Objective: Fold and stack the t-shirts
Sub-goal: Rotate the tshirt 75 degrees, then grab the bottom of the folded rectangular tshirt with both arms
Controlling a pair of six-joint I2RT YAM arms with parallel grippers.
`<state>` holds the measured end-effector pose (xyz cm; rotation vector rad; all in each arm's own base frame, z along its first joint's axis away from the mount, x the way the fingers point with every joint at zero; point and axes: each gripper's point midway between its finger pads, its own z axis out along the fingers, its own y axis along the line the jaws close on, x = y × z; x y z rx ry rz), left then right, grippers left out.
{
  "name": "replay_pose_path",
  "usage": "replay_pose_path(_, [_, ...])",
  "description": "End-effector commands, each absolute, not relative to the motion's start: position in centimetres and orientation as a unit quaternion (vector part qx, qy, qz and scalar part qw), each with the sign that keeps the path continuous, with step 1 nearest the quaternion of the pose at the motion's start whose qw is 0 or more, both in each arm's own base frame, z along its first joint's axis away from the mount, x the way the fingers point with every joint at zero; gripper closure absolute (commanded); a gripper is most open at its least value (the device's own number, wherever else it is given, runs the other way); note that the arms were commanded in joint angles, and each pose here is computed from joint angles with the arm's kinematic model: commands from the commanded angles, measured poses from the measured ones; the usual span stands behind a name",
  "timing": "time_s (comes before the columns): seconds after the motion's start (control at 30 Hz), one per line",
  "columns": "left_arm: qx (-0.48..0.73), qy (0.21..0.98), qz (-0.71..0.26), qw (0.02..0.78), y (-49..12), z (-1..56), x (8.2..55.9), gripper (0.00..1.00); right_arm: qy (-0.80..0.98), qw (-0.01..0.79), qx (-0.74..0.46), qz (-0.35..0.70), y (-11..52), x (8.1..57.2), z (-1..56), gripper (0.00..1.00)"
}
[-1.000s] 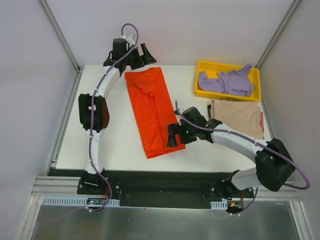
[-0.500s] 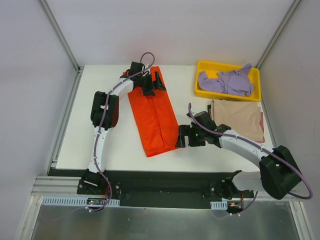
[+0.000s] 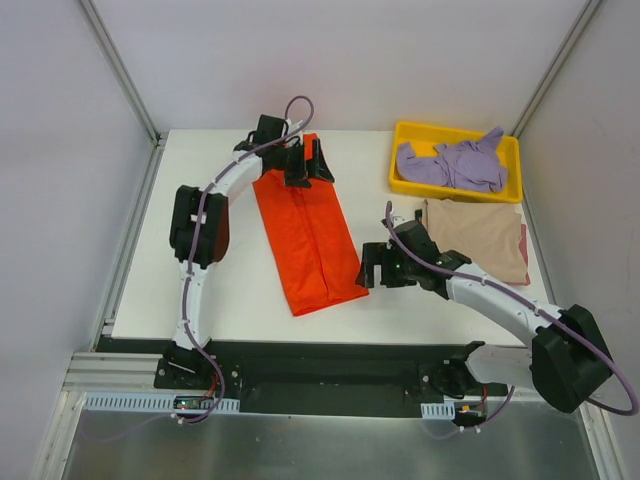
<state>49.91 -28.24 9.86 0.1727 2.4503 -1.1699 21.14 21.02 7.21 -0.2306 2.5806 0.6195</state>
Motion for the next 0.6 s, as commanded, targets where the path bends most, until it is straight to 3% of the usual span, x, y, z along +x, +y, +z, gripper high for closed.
replay_pose_path(0.0, [0.13,0.838,-0.425,0.317,-28.2,23.9,45.0,0.01,0.929,0.272,-0.072,0.242,21.2,22.1,9.3,0.04])
replay_pose_path(0.2, [0.043,0.896,-0.312,0.312,-23.6,19.7,35.3,0.01,0.932,0.25,-0.063,0.255,21.0,21.5,8.9,0.04])
replay_pose_path(0.37, [-0.015,0.932,-0.266,0.247,-21.1,12.3,24.8,0.01,0.933,0.221,-0.065,0.275,21.8,21.2,8.6,0.04])
replay_pose_path(0.47, [-0.022,0.939,-0.276,0.203,-21.2,9.5,20.5,0.03,0.935,0.205,-0.064,0.284,22.2,20.9,8.0,0.04])
replay_pose_path(0.57, [-0.021,0.947,-0.276,0.162,-21.3,7.3,18.0,0.12,0.934,0.198,-0.066,0.29,22.4,20.6,7.2,0.01])
